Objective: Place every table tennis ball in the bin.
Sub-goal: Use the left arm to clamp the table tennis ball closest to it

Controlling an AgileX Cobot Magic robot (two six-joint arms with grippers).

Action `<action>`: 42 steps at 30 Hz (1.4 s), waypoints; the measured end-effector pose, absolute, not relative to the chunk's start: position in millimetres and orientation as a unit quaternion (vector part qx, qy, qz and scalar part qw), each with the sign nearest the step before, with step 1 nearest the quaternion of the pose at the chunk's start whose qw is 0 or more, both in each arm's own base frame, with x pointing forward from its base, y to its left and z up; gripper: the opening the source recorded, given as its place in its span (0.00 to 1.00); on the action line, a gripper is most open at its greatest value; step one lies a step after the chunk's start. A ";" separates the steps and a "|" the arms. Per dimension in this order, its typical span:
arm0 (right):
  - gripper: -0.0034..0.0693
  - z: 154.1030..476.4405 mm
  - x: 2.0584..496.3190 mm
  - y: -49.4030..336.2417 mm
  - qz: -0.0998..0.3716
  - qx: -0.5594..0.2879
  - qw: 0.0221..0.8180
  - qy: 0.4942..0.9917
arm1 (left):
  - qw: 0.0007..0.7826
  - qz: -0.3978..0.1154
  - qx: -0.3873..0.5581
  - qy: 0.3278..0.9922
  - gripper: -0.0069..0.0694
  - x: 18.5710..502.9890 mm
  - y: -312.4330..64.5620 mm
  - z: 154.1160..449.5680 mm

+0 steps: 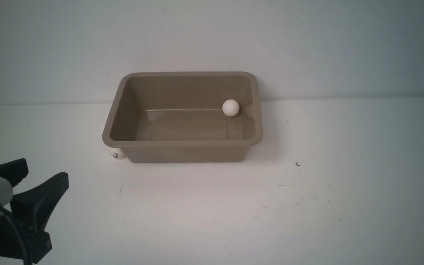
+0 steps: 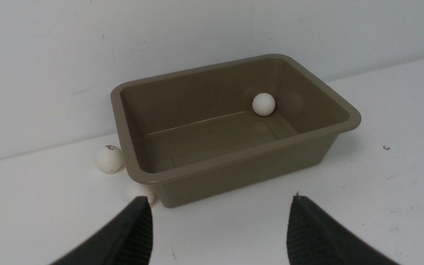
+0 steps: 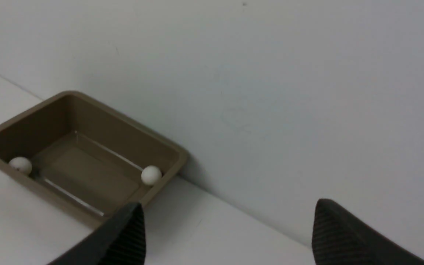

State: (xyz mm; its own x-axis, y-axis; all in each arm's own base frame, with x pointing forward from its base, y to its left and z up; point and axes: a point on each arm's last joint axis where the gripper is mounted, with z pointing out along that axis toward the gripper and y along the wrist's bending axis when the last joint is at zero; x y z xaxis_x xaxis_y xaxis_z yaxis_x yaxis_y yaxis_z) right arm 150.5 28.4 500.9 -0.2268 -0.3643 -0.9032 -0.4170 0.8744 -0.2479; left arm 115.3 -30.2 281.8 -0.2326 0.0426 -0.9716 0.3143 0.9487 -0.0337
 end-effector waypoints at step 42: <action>0.80 249.7 45.2 24.9 0.030 -0.261 0.601 0.754 | 0.612 -0.112 0.117 0.774 0.68 115.4 -30.5 282.6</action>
